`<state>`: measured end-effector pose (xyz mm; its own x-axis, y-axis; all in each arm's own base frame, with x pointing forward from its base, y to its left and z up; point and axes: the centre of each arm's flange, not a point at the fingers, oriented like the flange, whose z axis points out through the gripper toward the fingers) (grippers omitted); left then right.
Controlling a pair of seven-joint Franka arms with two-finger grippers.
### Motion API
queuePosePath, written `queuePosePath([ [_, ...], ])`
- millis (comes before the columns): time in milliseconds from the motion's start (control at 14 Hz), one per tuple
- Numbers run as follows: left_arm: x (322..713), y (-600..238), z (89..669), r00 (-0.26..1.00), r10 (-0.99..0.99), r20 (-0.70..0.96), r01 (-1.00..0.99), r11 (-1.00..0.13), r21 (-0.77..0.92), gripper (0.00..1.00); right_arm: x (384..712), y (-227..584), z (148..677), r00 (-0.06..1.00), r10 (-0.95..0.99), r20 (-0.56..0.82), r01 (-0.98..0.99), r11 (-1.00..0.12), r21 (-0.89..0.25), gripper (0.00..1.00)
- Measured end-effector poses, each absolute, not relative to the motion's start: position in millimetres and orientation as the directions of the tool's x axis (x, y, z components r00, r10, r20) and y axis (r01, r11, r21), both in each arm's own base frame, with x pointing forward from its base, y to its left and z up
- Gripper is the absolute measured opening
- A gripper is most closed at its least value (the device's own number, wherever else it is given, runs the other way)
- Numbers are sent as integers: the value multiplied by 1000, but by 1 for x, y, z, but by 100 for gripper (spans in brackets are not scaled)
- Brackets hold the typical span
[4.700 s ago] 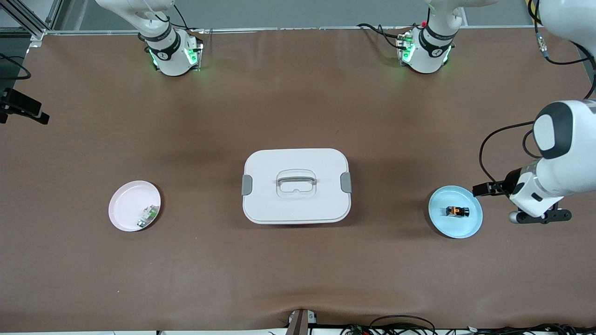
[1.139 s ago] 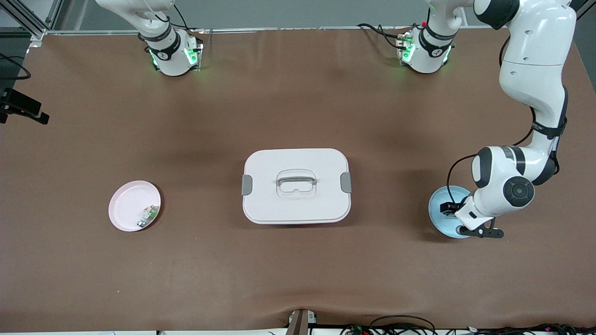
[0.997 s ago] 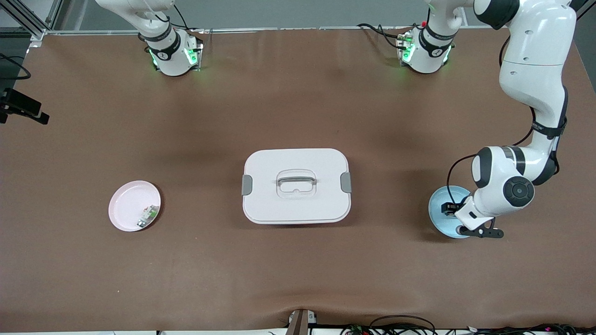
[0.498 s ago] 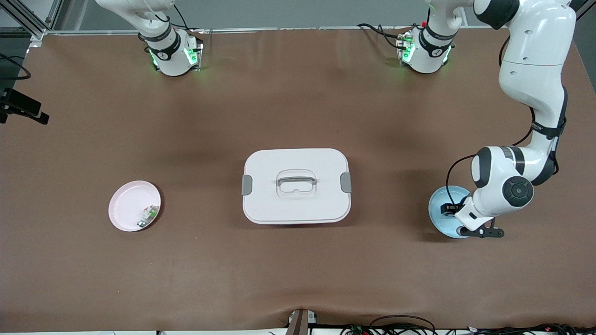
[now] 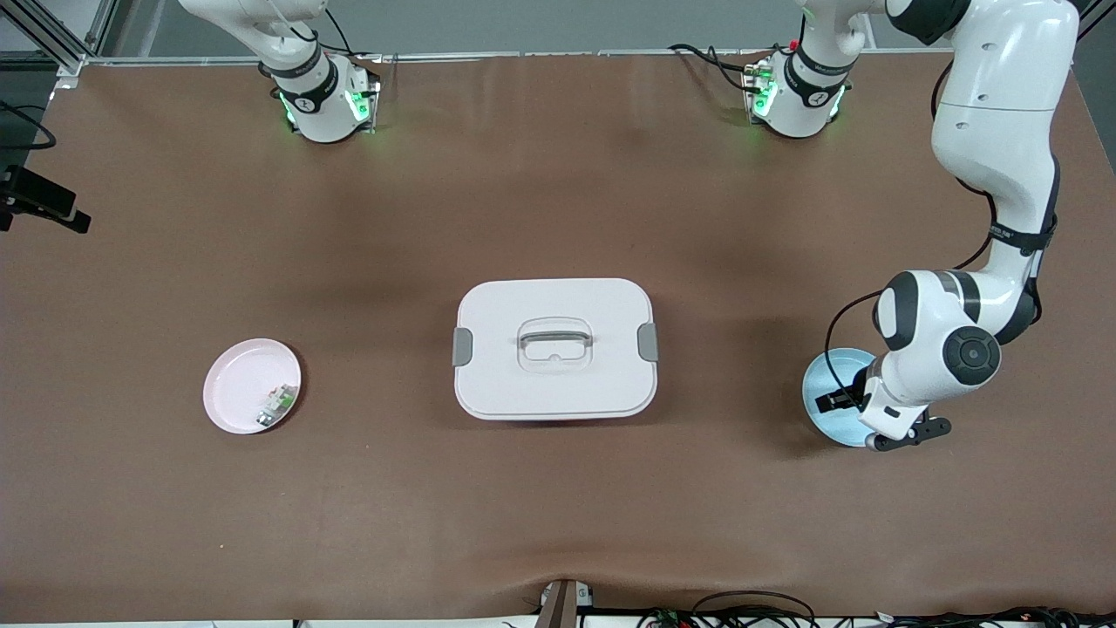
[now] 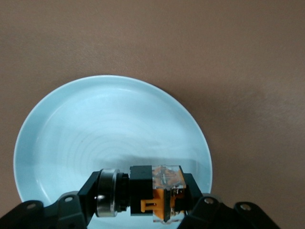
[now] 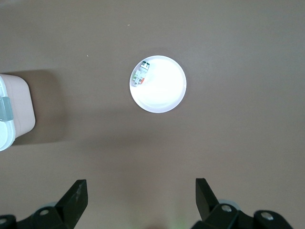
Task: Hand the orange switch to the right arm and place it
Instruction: 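Lift the switch with the left gripper and carry it over the box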
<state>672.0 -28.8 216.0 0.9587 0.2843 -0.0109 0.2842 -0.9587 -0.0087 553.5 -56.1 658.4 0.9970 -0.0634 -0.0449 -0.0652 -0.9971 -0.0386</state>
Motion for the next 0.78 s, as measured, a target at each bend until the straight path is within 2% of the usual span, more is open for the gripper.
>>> queuePosePath([
  [285,674,-27,266,923,379,-67,382,-924,32,73,554,-58,658,997,-67,-46,-69,-997,-38,100],
  [783,673,-37,359,792,595,-138,611,-770,183,73,553,-64,657,996,-78,-46,-80,-996,-39,100],
])
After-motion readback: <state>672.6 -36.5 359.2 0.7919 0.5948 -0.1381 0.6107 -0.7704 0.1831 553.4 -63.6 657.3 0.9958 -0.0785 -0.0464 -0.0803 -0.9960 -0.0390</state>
